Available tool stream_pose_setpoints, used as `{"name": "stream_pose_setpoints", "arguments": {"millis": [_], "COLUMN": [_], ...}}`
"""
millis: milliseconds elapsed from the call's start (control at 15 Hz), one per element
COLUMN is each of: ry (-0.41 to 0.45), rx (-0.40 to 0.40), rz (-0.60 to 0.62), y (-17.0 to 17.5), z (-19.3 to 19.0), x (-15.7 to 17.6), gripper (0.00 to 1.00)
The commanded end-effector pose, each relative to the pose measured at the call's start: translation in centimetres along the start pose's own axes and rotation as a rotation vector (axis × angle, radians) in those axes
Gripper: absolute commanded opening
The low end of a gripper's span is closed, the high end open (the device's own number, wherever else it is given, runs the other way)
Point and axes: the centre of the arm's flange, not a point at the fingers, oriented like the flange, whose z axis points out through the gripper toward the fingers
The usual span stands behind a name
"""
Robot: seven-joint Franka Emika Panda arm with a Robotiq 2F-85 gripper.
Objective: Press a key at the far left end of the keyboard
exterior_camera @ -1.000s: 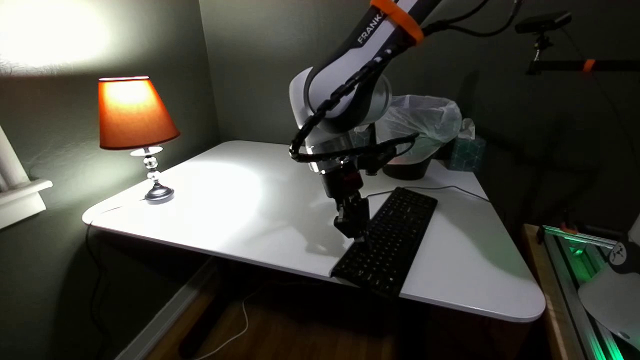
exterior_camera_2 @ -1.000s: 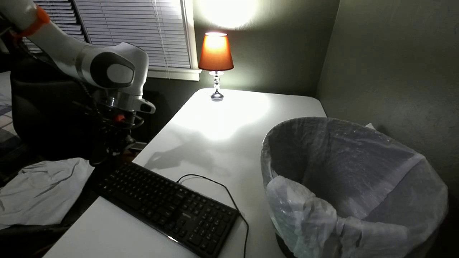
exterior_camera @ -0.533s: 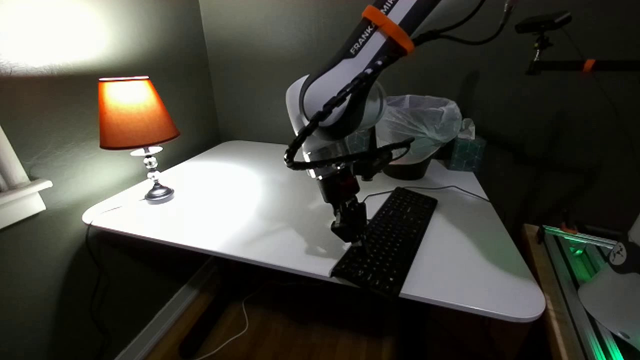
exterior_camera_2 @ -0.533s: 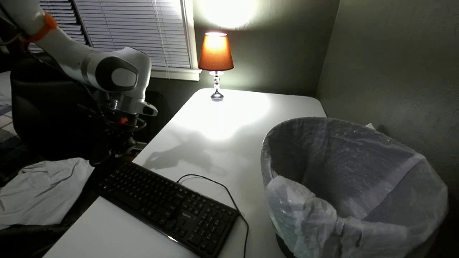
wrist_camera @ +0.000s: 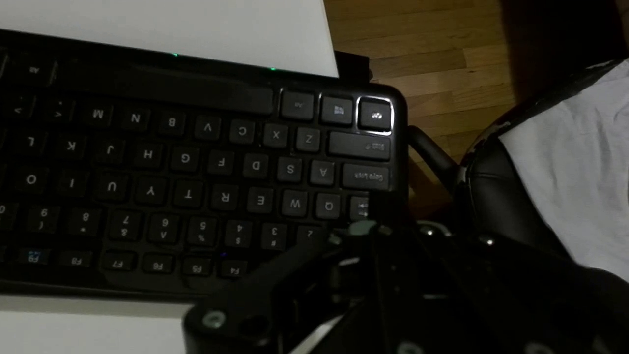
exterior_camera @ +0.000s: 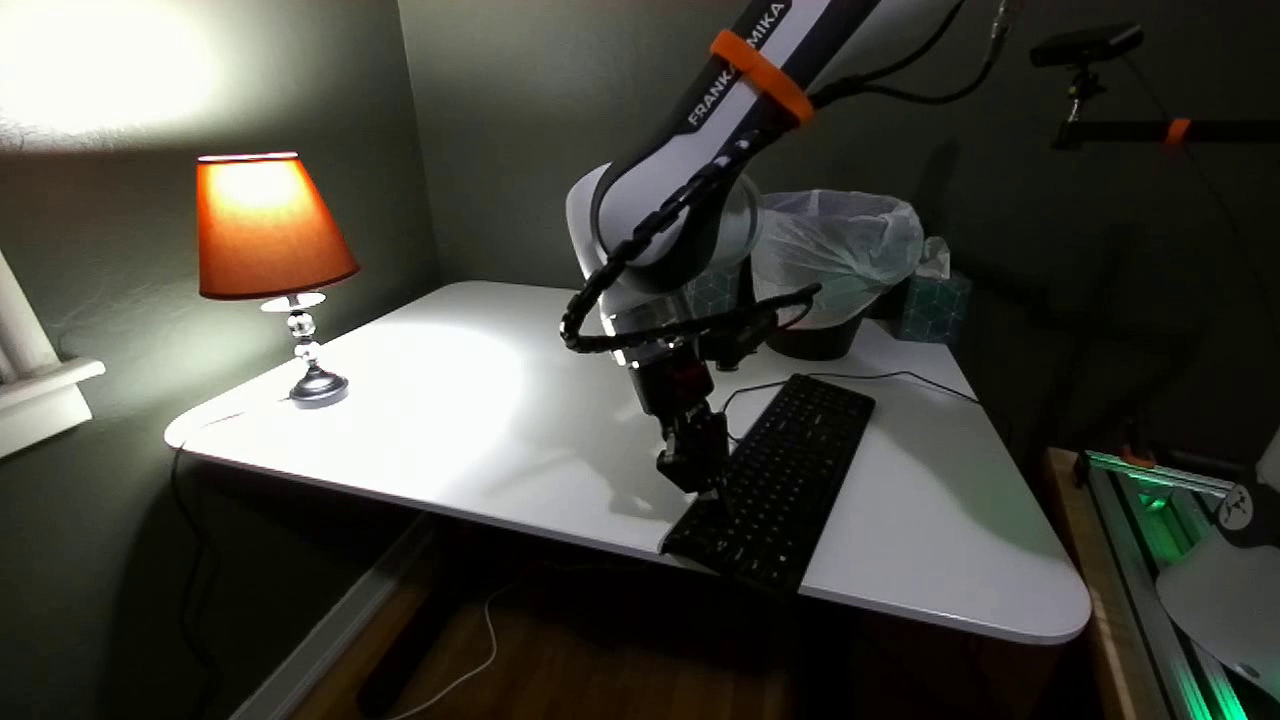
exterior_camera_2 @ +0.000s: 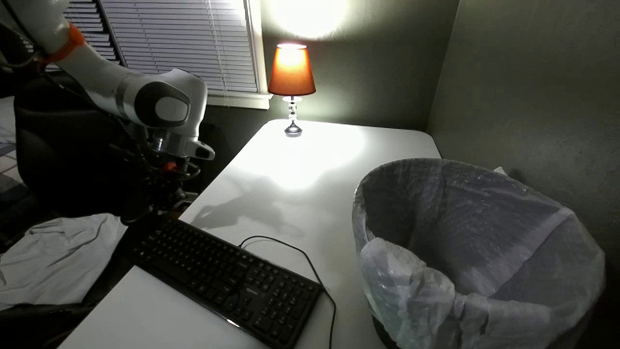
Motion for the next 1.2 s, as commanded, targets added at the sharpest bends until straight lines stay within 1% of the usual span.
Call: {"name": "stream_pose_setpoints", "arguments": {"millis": [0, 1133], "ry": [-0.026, -0.055], "rx": [0.000, 0.010], "rz": [-0.020, -0.049], "y": [-0.1, -0.1], "z": [0.2, 0.9], "x": [1.0, 2.7], "gripper": [0.00, 0.00]}}
